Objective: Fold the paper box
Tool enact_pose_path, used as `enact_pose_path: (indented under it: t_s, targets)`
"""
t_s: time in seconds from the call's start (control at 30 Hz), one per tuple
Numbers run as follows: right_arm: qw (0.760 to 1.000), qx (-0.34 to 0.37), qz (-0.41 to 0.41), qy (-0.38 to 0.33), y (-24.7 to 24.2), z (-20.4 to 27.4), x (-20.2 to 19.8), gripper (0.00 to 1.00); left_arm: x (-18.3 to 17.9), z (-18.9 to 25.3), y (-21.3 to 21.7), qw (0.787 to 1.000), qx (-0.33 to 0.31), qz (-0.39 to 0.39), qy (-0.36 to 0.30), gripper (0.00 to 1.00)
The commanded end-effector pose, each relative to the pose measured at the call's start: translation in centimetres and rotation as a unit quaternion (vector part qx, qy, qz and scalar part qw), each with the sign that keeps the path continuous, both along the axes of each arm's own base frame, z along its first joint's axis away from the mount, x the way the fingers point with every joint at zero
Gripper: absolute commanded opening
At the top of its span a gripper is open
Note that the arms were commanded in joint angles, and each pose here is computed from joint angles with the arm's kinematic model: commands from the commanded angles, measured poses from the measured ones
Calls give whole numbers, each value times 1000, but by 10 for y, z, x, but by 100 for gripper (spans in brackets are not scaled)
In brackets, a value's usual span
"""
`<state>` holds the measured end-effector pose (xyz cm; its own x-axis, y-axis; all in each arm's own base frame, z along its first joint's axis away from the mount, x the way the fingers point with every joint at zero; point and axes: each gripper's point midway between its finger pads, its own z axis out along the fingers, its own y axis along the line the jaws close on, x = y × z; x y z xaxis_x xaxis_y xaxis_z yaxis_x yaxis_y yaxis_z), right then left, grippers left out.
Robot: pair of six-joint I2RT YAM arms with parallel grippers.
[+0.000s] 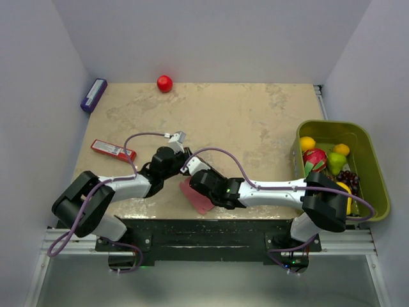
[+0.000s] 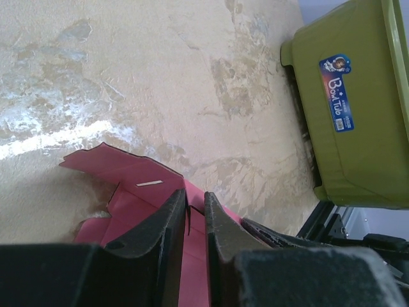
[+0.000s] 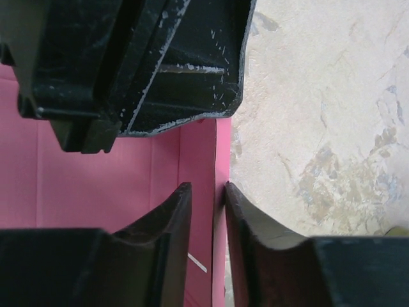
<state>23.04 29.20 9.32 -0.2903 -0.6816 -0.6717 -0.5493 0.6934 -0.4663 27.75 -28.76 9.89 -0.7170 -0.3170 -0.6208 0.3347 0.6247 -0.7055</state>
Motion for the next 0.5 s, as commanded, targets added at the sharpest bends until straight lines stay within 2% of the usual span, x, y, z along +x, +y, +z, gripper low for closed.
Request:
enact_pose_path:
  t_s: [0.0,0.03,0.17,0.27,0.47]
  targets:
    - [999,13,3,35,1,-8,-11,37,-4,1,-3,1000,-12,-13,-5,21]
    - [999,21,1,35,1,-4,-12,43,-3,0,-3,1000,-11,-13,-6,21]
    - [997,60,-4,49,2,12,-15,59,-5,-4,-1,1000,-5,-14,-4,20]
    - [991,112,2,77,6,26,-18,66,-8,-6,1,1000,-3,-14,-6,20]
    - [965,217,-11,149,6,45,-21,71,-12,-10,3,1000,-5,-20,-14,19]
